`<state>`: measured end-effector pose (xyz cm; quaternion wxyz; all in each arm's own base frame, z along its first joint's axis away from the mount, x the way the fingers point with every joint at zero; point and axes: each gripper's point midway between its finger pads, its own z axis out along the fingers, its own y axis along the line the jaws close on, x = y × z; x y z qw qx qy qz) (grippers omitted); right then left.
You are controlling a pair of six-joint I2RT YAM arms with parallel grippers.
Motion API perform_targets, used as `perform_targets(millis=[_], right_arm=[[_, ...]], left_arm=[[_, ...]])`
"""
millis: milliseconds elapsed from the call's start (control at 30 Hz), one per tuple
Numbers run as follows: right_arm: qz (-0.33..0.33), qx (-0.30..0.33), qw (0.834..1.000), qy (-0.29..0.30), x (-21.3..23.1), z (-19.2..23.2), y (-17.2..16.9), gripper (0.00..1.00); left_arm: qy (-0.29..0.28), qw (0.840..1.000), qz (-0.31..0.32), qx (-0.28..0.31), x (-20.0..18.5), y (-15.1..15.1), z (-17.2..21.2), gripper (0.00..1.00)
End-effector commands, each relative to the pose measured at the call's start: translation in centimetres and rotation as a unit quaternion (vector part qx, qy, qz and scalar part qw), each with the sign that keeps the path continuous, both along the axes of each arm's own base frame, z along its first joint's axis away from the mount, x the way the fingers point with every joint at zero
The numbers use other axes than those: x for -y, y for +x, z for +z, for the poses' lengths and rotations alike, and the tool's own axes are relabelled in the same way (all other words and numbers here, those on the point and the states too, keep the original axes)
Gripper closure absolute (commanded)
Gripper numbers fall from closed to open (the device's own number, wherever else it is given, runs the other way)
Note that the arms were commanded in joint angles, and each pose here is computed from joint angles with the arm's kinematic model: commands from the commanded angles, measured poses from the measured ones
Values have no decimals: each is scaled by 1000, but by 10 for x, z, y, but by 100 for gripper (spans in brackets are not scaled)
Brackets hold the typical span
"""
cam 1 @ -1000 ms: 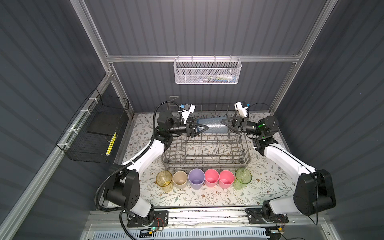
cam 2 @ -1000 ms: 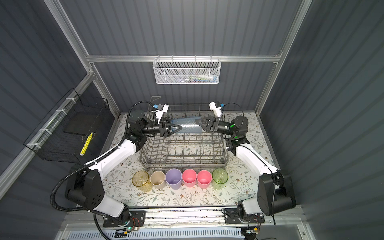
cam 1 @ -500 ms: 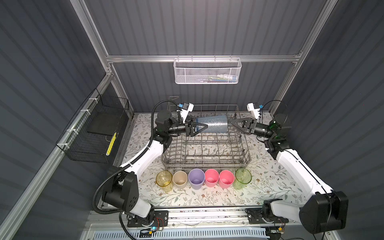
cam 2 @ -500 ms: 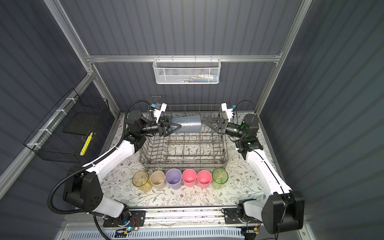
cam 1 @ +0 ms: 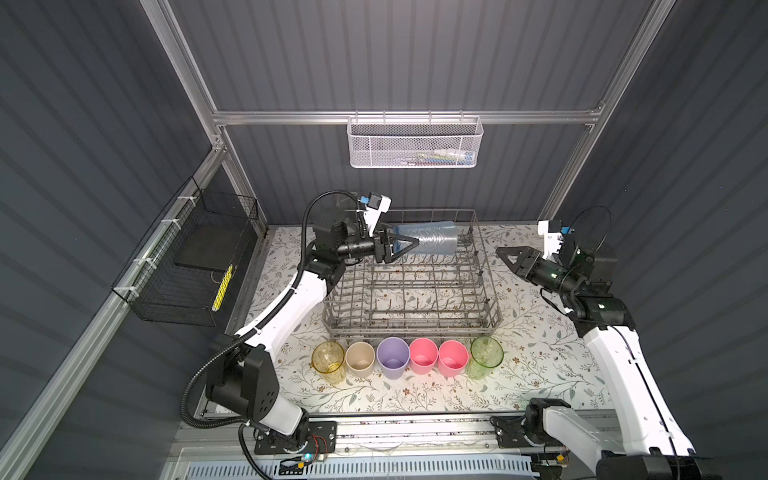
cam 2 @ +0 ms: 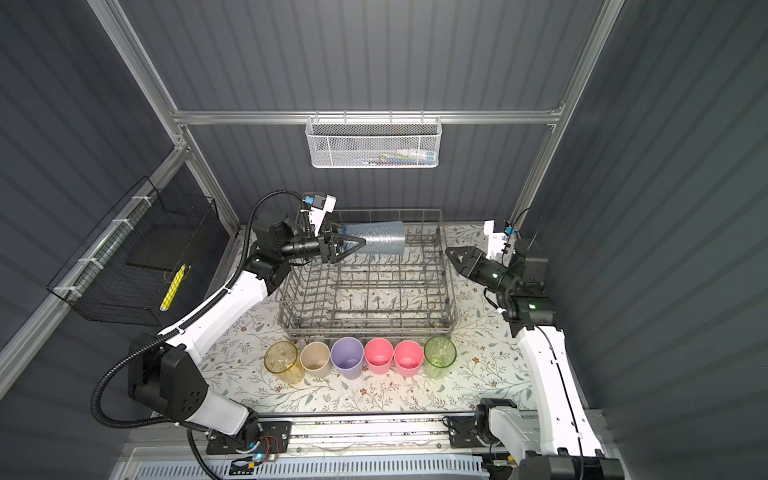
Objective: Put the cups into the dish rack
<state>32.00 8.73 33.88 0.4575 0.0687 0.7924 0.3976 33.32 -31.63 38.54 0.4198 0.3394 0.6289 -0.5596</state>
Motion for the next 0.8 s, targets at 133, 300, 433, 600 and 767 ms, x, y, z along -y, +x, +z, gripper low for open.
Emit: perform_targets(millis=[133,300,433,600,767], right_arm=[[-77,-47,991,-94,38,-38,-4,63],[-95,-60,988,-107,49,-50,-3,63],[-107,-69,985,-117,56,-58,-4,63],[-114,-75,983,-126,61,-64,-5,62],[-116,-82,982,-128,64,-71,-6,62]], left_arm=[[62,998,13,10,27,11,-9,66],[123,992,22,19,49,14,-26,68],[172,984,36,22,63,20,-42,67],[209,976,51,21,73,27,-57,68],[205,977,57,18,75,31,-60,69]])
